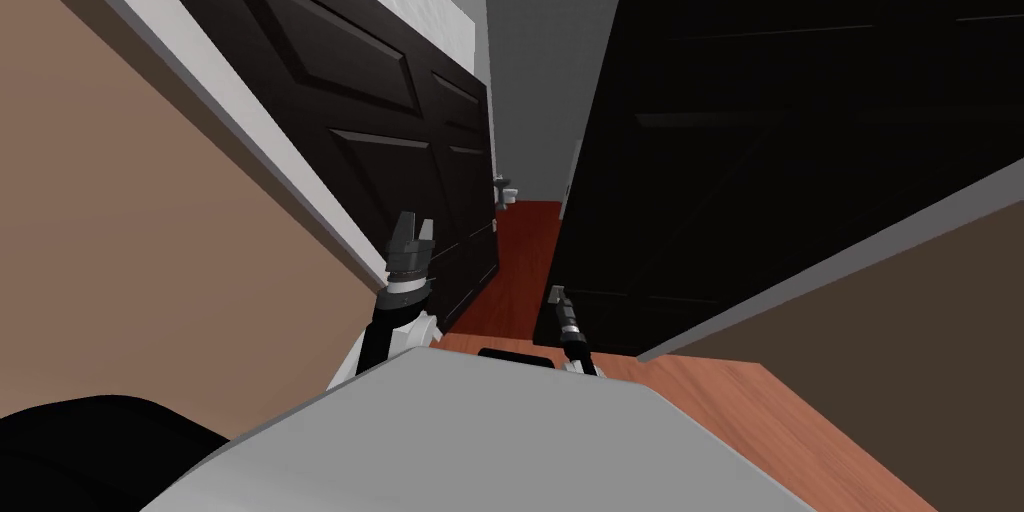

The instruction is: Push the door open

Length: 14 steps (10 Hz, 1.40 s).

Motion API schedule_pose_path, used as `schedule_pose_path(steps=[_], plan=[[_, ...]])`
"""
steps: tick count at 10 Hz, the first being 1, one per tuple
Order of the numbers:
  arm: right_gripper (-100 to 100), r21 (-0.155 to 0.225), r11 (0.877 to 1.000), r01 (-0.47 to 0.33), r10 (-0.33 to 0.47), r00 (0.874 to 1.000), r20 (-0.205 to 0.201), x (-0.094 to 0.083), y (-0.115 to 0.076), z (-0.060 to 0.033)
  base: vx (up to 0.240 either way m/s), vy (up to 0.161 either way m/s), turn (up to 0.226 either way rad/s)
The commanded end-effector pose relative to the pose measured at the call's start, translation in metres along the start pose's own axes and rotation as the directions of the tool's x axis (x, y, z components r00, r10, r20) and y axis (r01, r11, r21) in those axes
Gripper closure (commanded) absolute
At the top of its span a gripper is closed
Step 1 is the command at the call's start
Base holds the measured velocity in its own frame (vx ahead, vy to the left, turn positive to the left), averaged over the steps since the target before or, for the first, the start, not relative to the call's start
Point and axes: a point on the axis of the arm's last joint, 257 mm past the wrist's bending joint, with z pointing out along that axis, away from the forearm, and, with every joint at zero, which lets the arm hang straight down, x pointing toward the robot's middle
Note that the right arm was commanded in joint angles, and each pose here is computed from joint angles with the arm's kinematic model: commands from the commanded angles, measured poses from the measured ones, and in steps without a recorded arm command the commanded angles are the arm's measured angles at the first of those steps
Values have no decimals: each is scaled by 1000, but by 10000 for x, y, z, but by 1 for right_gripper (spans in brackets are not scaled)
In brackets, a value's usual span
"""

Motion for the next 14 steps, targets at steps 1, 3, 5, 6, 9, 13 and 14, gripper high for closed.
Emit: schedule_pose_path(steps=[1, 3, 5, 6, 9, 13, 14], plan=[[100, -19, 1000, 11, -11, 1000, 14, -99, 67, 57, 162, 18, -42], [100, -20, 1000, 22, -21, 999, 32, -194, 72, 73, 177, 21, -49], [100, -22, 999, 32, -31, 998, 54, -300, 79, 92, 220, 57, -97], [100, -22, 999, 37, -35, 997, 66, -355, 83, 102, 194, 15, -110], [-100, -17, 999, 36, -34, 997, 67, -361, 78, 64, 3, 43, -69], [-100, -19, 1000, 3, -2, 997, 76, -269, 66, 1, -211, 91, -38], [-100, -20, 1000, -10, 11, 997, 78, -224, 64, -9, -221, 80, -42]])
